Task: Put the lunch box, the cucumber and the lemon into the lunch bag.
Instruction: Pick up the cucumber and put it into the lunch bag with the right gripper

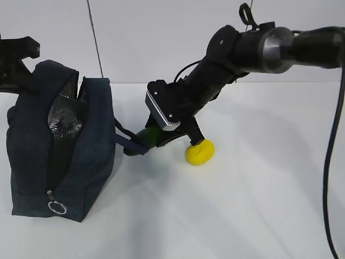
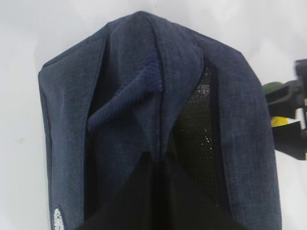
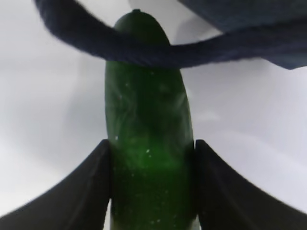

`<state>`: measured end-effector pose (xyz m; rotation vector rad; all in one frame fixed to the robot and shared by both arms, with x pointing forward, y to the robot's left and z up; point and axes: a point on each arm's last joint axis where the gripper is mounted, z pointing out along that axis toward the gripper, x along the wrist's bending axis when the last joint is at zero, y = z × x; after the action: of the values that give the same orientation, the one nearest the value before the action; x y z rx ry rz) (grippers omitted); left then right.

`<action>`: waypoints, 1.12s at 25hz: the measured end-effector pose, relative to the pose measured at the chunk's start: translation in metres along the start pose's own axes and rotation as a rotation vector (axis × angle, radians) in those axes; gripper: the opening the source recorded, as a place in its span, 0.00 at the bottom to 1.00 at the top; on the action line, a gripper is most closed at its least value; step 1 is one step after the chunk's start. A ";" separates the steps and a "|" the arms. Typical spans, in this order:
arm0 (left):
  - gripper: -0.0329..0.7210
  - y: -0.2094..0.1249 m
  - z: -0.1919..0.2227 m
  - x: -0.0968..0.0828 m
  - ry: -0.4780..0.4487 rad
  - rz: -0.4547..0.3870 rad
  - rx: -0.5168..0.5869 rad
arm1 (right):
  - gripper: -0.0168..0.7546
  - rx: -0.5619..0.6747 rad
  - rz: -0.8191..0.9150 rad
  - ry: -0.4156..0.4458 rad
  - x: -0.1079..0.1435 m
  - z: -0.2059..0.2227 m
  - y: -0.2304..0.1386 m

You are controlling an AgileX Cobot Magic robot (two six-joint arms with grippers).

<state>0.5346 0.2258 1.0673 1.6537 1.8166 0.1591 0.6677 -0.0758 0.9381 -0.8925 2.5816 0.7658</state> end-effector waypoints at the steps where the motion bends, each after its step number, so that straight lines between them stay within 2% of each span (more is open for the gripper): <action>1: 0.04 0.000 0.000 0.000 0.000 0.000 0.000 | 0.52 0.001 0.006 -0.011 -0.002 -0.007 0.001; 6: 0.04 0.000 0.000 0.000 0.002 0.003 0.000 | 0.52 -0.014 0.018 -0.032 -0.008 -0.048 0.008; 13: 0.04 0.000 0.000 0.000 0.002 0.003 0.000 | 0.52 -0.095 0.061 -0.115 -0.019 -0.100 0.040; 16: 0.04 0.000 0.000 0.000 0.002 0.003 0.000 | 0.52 -0.094 0.061 -0.141 -0.021 -0.114 0.049; 18: 0.04 0.000 0.000 0.000 0.001 0.001 0.000 | 0.52 -0.046 0.067 -0.124 -0.019 -0.118 0.047; 26: 0.04 0.000 0.000 0.000 -0.001 0.001 0.000 | 0.52 0.201 0.052 0.041 0.001 -0.106 0.018; 28: 0.04 0.000 0.000 0.000 -0.002 -0.001 0.000 | 0.52 0.259 0.056 0.056 0.004 -0.108 0.011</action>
<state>0.5346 0.2256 1.0674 1.6526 1.8154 0.1566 0.6463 -0.1323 1.0285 -0.7751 2.6845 0.4119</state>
